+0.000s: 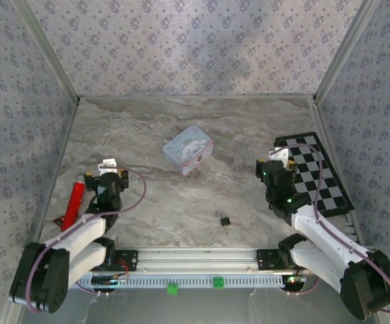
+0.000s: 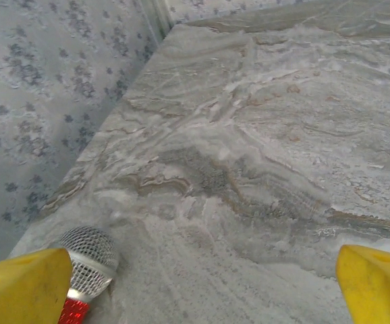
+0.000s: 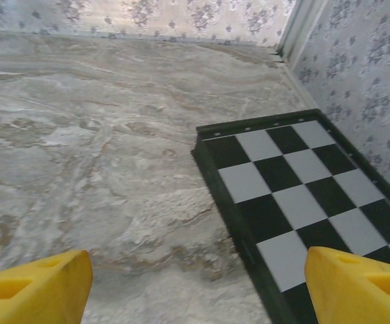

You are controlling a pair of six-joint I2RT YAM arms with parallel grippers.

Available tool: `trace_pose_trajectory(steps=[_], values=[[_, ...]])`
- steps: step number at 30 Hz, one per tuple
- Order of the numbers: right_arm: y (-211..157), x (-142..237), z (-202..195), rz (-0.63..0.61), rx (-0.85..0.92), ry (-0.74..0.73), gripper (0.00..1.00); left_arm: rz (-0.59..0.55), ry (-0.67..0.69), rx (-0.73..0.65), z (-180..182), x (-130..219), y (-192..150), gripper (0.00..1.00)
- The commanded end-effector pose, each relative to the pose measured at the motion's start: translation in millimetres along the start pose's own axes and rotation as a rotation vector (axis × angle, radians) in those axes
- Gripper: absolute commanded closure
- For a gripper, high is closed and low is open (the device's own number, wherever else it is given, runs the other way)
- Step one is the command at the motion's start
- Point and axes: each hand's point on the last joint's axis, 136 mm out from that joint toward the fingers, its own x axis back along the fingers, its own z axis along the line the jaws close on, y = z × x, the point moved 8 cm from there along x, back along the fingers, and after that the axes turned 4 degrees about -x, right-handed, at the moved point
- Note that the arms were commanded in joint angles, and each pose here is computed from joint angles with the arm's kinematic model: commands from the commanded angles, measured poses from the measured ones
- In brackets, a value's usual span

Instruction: Unlock the padlock with the key

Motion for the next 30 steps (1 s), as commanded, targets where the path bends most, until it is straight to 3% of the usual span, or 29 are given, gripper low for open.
trace_pose_trajectory(steps=[1,16,18,21,22,30], values=[[8,-8,-4,-0.066,0.045,-0.047,0.16,-0.115,-0.077,0.017,-4,-6,20,0.0],[-10,-17,-10,-0.049,0.051,-0.002,0.16,-0.137,-0.289,0.012,-31,-61,29,0.0],[-14,-22,-10,-0.029,0.058,-0.013,0.16,-0.089,-0.227,0.095,-19,-71,23,0.0],[-18,-29,-10,-0.01,0.063,-0.02,0.15,-0.068,-0.283,0.105,-22,-88,21,0.0],[-20,-31,-10,-0.006,0.064,-0.025,0.15,-0.012,-0.296,0.107,-20,-88,21,0.0],[-30,-65,-28,0.055,-0.011,-0.076,0.15,-0.01,-0.276,0.14,-15,-93,20,0.0]])
